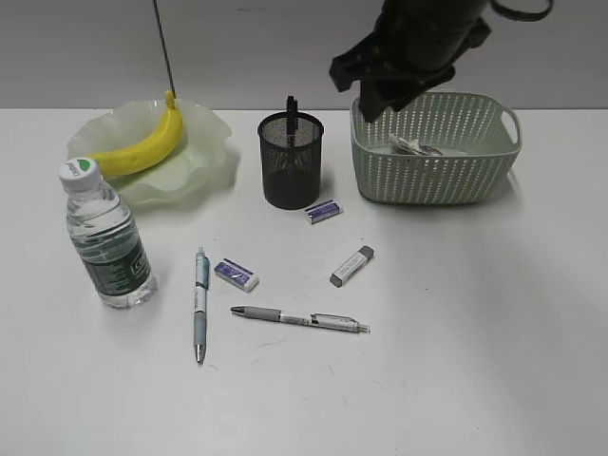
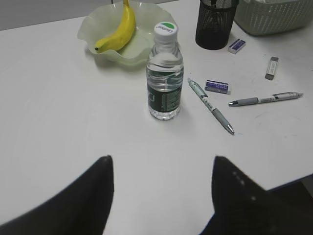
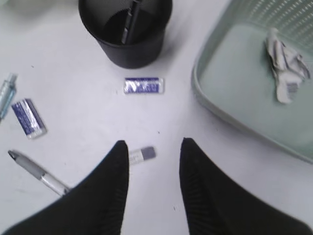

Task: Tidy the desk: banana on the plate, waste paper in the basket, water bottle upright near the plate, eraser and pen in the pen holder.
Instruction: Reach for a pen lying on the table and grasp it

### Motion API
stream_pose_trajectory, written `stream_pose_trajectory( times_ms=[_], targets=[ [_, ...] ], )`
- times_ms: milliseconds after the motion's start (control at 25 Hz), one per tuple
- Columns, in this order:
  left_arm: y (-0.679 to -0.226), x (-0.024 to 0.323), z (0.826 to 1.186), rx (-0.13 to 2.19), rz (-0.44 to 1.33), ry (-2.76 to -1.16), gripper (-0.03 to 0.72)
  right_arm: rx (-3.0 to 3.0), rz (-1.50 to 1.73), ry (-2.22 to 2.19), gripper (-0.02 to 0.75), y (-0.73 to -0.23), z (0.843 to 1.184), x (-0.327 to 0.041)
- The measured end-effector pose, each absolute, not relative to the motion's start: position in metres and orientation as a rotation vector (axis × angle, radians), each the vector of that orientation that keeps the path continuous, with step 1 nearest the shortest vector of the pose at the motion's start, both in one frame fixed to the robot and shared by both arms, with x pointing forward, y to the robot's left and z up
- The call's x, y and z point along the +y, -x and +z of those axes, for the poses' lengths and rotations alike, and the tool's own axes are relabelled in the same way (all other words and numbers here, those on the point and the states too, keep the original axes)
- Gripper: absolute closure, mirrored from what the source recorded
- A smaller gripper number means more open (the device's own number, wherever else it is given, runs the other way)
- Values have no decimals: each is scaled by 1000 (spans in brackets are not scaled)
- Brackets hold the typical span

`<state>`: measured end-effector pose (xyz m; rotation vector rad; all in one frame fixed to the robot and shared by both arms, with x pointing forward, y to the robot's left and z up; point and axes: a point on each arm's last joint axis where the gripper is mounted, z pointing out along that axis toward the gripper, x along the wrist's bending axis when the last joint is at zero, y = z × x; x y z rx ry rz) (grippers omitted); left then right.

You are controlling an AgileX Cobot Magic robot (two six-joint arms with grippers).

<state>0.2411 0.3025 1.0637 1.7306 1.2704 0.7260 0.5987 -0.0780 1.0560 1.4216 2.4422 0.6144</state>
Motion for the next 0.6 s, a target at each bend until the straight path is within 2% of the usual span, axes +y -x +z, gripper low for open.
stream_pose_trajectory(
  times_ms=[360,600],
  targets=[
    [-241,302,1064,1270,726,-1731,217,2394,524,-1445,447,-509,1085,-142],
    [-241,302,1064,1270,726,-1731,217,2382,533,-1456,447,-434,1090,-188]
  ],
)
